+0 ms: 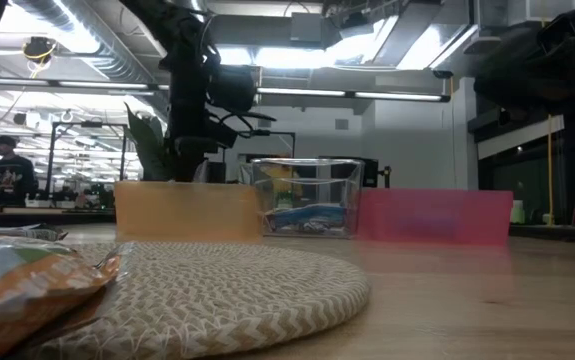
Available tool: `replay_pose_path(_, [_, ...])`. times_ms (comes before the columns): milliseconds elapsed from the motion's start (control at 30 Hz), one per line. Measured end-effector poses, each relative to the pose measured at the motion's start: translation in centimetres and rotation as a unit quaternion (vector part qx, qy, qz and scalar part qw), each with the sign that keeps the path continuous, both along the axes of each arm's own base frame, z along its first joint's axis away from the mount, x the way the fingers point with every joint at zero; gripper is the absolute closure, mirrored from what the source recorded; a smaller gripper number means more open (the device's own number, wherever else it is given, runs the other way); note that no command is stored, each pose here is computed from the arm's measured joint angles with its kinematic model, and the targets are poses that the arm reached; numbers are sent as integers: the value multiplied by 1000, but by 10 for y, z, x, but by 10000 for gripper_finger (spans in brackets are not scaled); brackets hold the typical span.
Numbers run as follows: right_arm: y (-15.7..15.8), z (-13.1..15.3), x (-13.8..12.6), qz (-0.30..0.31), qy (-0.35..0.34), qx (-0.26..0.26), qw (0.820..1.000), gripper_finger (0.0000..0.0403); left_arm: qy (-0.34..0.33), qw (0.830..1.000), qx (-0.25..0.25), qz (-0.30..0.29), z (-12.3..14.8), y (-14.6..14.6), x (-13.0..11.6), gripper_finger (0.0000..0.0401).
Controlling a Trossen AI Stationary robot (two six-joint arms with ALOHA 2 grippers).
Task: Pick and place Granola Bars by type
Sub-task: Put the top orange granola bar into the orange bin, then put the bottom orange granola bar into the orange bin
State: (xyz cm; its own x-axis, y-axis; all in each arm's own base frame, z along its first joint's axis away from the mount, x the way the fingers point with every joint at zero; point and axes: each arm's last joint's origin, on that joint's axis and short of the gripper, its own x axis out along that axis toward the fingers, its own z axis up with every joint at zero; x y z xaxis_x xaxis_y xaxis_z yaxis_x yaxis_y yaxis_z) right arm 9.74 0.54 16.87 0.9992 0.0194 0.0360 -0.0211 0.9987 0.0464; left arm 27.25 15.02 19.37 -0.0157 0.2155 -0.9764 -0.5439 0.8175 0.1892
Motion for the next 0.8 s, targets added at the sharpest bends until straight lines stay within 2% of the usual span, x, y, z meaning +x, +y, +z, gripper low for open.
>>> replay_pose_path(433, [0, 0, 0, 0, 0, 0, 1000, 271, -4, 1000, -8, -3, 0, -1, 1, 276])
replay_pose_path(567, [0, 0, 0, 0, 0, 0, 1000, 271, -1, 1000, -9, -20, 0, -7, 3, 264])
replay_pose_path(800, [0, 0, 0, 0, 0, 0, 1000, 271, 0, 999, -9, -44, 15, -18, 13, 253])
